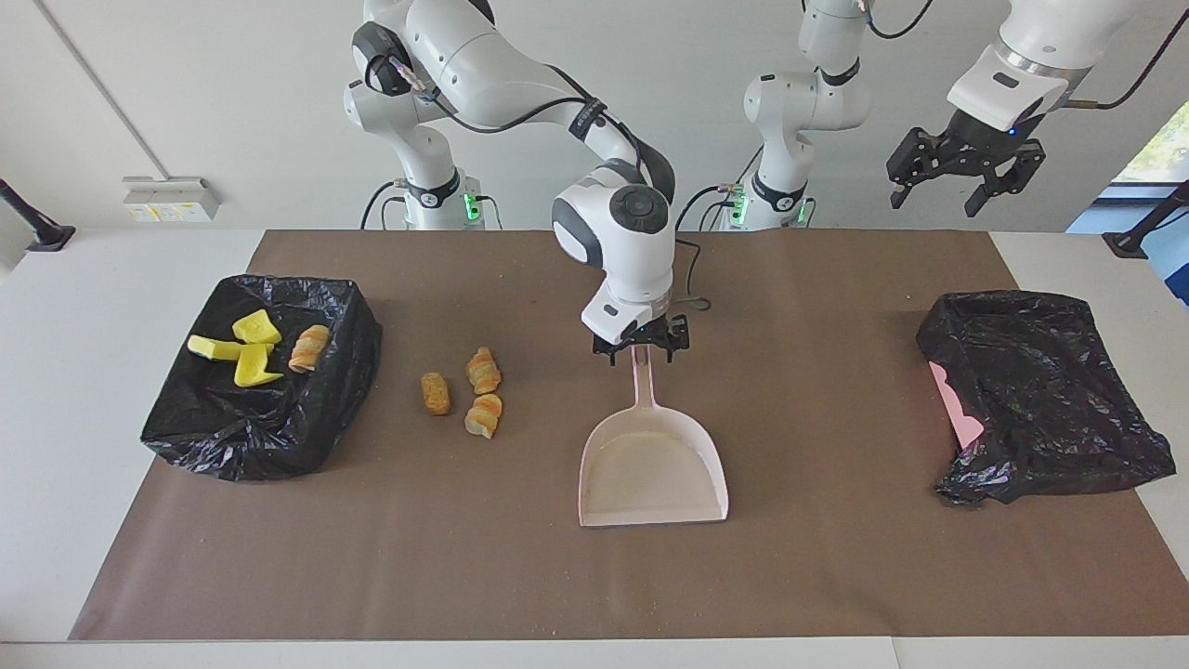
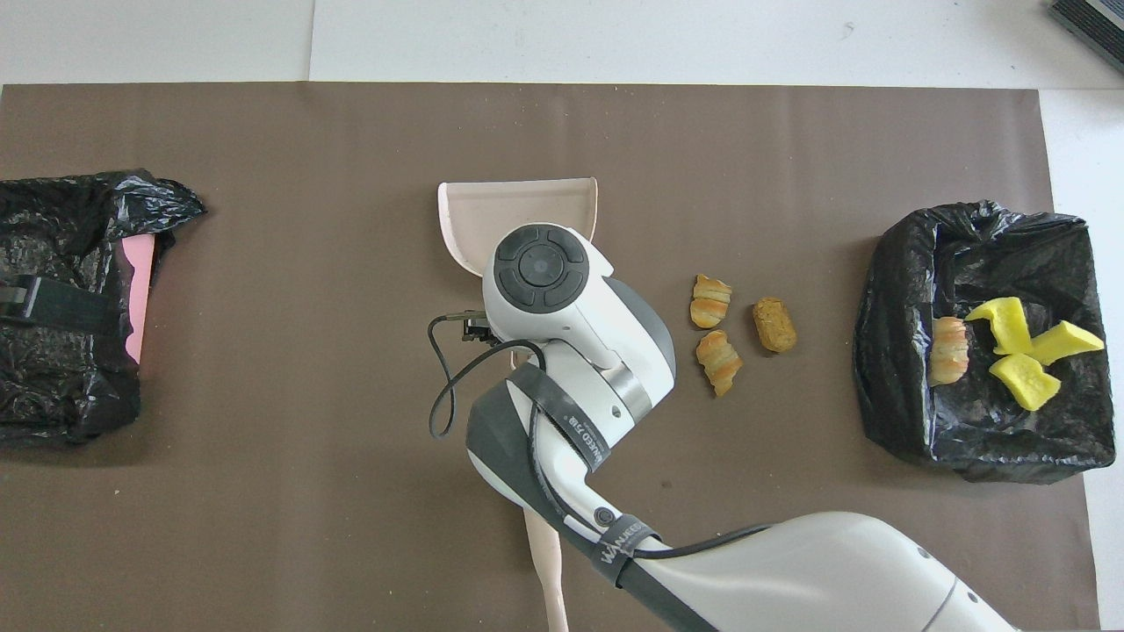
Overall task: Sweep and dump trash in bin
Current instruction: 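Set the dustpan back on the mat with the right gripper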
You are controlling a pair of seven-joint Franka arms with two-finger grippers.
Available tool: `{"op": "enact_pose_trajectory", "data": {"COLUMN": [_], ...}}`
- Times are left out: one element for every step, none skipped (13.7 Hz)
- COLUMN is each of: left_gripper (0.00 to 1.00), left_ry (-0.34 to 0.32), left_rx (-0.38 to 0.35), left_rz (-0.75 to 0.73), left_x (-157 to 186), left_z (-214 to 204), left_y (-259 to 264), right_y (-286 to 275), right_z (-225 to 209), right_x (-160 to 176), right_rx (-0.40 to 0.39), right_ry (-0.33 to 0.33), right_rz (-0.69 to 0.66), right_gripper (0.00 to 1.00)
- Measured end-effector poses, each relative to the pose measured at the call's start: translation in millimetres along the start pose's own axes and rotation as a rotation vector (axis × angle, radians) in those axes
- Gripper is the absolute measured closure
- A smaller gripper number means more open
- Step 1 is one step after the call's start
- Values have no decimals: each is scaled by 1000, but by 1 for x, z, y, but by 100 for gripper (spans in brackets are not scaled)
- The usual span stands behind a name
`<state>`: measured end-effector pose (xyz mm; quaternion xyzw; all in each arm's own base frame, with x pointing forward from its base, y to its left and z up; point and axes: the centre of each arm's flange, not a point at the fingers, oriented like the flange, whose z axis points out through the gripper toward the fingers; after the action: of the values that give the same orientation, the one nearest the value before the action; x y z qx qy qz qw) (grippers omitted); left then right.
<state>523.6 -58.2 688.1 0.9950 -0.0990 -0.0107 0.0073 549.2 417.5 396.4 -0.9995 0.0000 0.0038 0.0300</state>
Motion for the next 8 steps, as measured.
{"op": "enact_pose_trajectory", "data": {"left_gripper": [0, 0, 0, 0, 0, 0, 0, 0], "left_ry": [12, 24, 31, 38, 44, 57, 67, 69], "left_rx": [1, 2, 3, 3, 4, 5, 6, 5], "left_rz": [0, 0, 0, 1, 4, 11, 25, 41], "left_x": [1, 3, 4, 5, 8, 12, 17, 25], "left_z": [-1, -2, -3, -2, -1, 0, 3, 10], "left_y": [0, 0, 0, 0, 1, 5, 12, 24], "right_y": [3, 7, 11, 15, 18, 18, 17, 16], "right_z": [-14, -27, -37, -43, -46, -43, -38, -33], "right_x": [-13, -31, -52, -76, -102, -129, -154, -176], "right_rx": [-9, -11, -9, -12, -20, -27, -28, -26], "right_ry": [-2, -13, -28, -44, -60, -81, -108, -136], "right_rz": [-3, -2, -1, -3, -10, -22, -32, -40], "right_gripper": [0, 0, 0, 0, 0, 0, 0, 0]}}
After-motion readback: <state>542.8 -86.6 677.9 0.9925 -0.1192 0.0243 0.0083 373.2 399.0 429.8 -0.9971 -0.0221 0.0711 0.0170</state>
